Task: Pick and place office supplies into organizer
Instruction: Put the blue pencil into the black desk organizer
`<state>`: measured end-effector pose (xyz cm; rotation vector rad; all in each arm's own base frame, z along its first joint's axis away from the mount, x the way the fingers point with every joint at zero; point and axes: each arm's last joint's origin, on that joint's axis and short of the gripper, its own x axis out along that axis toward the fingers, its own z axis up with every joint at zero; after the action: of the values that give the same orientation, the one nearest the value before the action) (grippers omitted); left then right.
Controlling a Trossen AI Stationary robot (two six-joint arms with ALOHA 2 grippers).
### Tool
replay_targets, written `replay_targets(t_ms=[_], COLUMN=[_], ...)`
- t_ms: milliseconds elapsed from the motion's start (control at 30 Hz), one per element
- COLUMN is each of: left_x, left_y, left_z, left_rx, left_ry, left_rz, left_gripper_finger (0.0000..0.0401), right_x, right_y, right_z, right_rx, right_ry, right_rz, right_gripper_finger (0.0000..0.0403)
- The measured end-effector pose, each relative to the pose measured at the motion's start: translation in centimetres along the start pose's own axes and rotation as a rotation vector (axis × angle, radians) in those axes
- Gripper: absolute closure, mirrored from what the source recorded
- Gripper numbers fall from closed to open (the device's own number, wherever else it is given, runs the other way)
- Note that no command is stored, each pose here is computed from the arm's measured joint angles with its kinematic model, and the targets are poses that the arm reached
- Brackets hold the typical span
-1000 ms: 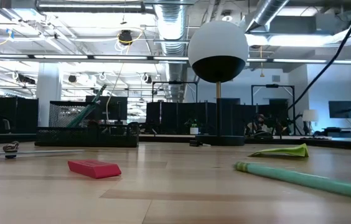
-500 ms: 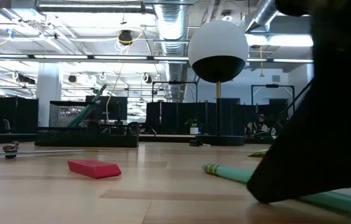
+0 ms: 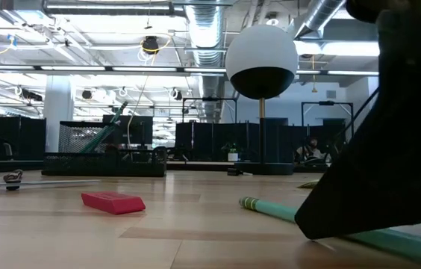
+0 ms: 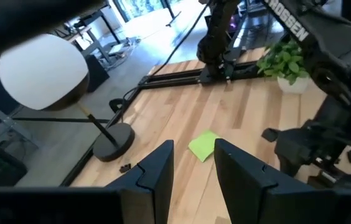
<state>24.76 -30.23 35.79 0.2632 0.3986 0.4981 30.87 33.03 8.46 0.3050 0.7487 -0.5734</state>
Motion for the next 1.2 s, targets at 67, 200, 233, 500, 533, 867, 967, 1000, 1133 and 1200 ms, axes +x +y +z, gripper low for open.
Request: replay_targets(t_ms=[67,200,233,500,533,867,967,1000,1133,1200], left_x=[0.1,0.2,0.2,0.2,0.2,0.2,0.2,0.2,0.2,0.3], left_y=[-0.2,-0.3,-0.3,-0.3,-0.3,-0.3,-0.3,-0.3,-0.3,-0.3], left_z=[-0.4,-0.7,-0.7,-0.7,-0.7,-0.7,-0.7,-0.7,-0.7,-0.7], left_rx=[-0.001,0.002,0.002,0.006,0.005,-0.003,-0.004,-0.004,-0.004,-0.004], left_ry=[0.002,-0.002,-0.001,-0.006,-0.006,0.005,0.009,0.01,0.009,0.009], left_rz=[0.004,0.012,0.012,0.015,0.015,0.008,0.006,0.006,0.006,0.007], left_gripper_finger=[0.0289,0.0289,0.0289,0.0289,0.0289,0.0289,0.0289,0.0289,0.0289,0.0289], right_x=[-0.3,-0.9,-1.1,-3.4,-3.6,-4.5,-4.4,-4.3,-3.9,-3.5], right_y=[0.0,0.3,0.4,1.2,1.2,0.7,0.5,0.3,-0.9,-1.2], right_z=[-0.3,-1.0,-1.2,-3.4,-3.6,-5.5,-5.5,-5.5,-5.0,-4.5], right_rx=[-0.017,-0.035,-0.023,0.017,0.019,0.061,0.018,-0.005,-0.092,-0.125], right_ry=[0.006,0.068,0.088,0.104,0.096,0.092,0.089,0.088,0.06,0.058], right_rz=[0.008,0.037,0.05,0.15,0.155,0.18,0.168,0.154,0.049,0.012], right_gripper_finger=[0.0263,0.0266,0.0266,0.0276,0.0279,0.0292,0.0292,0.0292,0.0293,0.0293])
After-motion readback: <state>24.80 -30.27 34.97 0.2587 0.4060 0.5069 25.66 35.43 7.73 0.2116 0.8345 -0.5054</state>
